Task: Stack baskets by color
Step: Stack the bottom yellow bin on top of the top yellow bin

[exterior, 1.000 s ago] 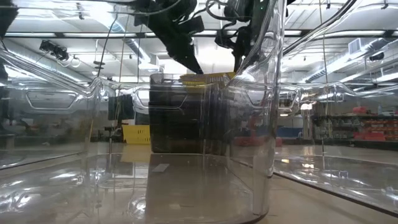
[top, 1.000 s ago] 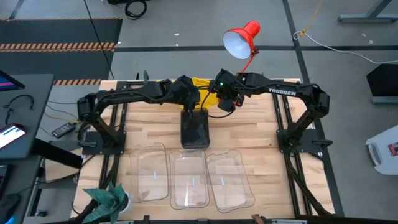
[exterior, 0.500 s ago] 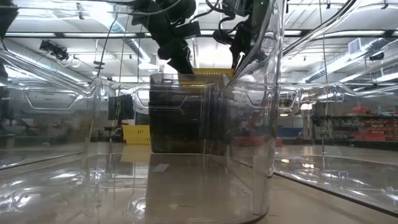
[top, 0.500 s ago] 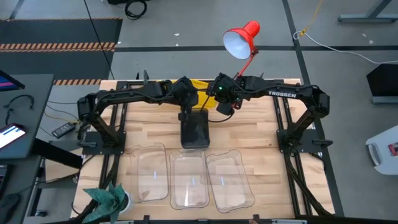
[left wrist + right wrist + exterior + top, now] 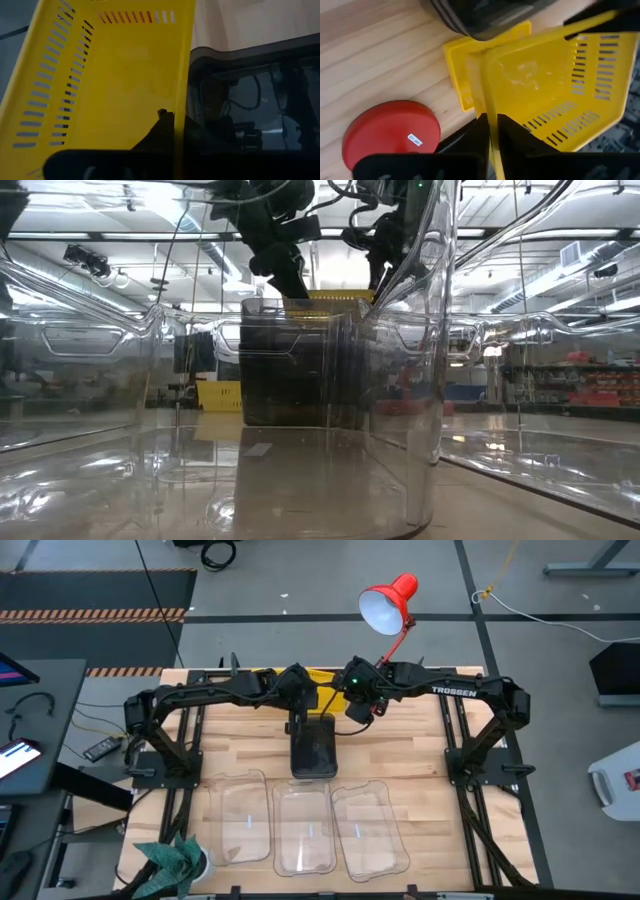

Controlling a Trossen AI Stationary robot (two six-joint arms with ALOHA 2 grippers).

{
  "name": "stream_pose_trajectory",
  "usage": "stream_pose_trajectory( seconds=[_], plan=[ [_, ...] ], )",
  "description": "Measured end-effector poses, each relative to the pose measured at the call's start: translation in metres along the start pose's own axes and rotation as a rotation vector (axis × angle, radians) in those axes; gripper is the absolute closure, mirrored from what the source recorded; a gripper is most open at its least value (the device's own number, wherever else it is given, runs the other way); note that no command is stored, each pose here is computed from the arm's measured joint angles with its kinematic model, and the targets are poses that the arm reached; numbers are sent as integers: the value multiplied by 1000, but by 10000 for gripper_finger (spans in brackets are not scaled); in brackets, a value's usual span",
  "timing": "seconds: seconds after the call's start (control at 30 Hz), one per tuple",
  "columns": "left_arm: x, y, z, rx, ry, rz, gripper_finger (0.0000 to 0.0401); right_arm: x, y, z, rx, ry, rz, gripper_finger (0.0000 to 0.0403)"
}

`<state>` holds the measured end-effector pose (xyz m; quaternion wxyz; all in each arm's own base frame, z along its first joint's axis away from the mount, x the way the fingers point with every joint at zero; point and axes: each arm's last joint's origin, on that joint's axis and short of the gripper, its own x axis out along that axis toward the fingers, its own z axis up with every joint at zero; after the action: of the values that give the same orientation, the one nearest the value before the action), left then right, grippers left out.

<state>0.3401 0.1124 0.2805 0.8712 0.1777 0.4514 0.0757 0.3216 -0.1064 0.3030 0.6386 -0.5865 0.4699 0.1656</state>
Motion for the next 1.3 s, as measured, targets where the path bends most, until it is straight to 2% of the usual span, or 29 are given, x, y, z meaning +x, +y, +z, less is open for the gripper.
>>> stream_pose_trajectory(
  seconds=[0.3, 0.53, 0.77, 1.0, 1.17, 1.3],
  plan=[
    [1, 8, -9, -16, 48, 1, 395, -4, -1, 5, 105, 26, -24, 297],
    [9, 22, -37, -68, 127, 2, 395, -41, -2, 4, 181, 63, -126, 253],
    [6, 44, -66, -158, 139, 6, 395, -80, 11, 5, 297, 62, -151, 251],
    [11, 52, -89, -197, 195, 3, 395, -98, 26, 6, 460, 61, -89, 252],
    [13, 49, -84, -118, 162, -4, 395, -101, 38, 11, 537, 49, -74, 252],
    [14, 47, -77, -93, 50, -80, 395, -99, 51, 19, 544, 31, -66, 252]
  ],
)
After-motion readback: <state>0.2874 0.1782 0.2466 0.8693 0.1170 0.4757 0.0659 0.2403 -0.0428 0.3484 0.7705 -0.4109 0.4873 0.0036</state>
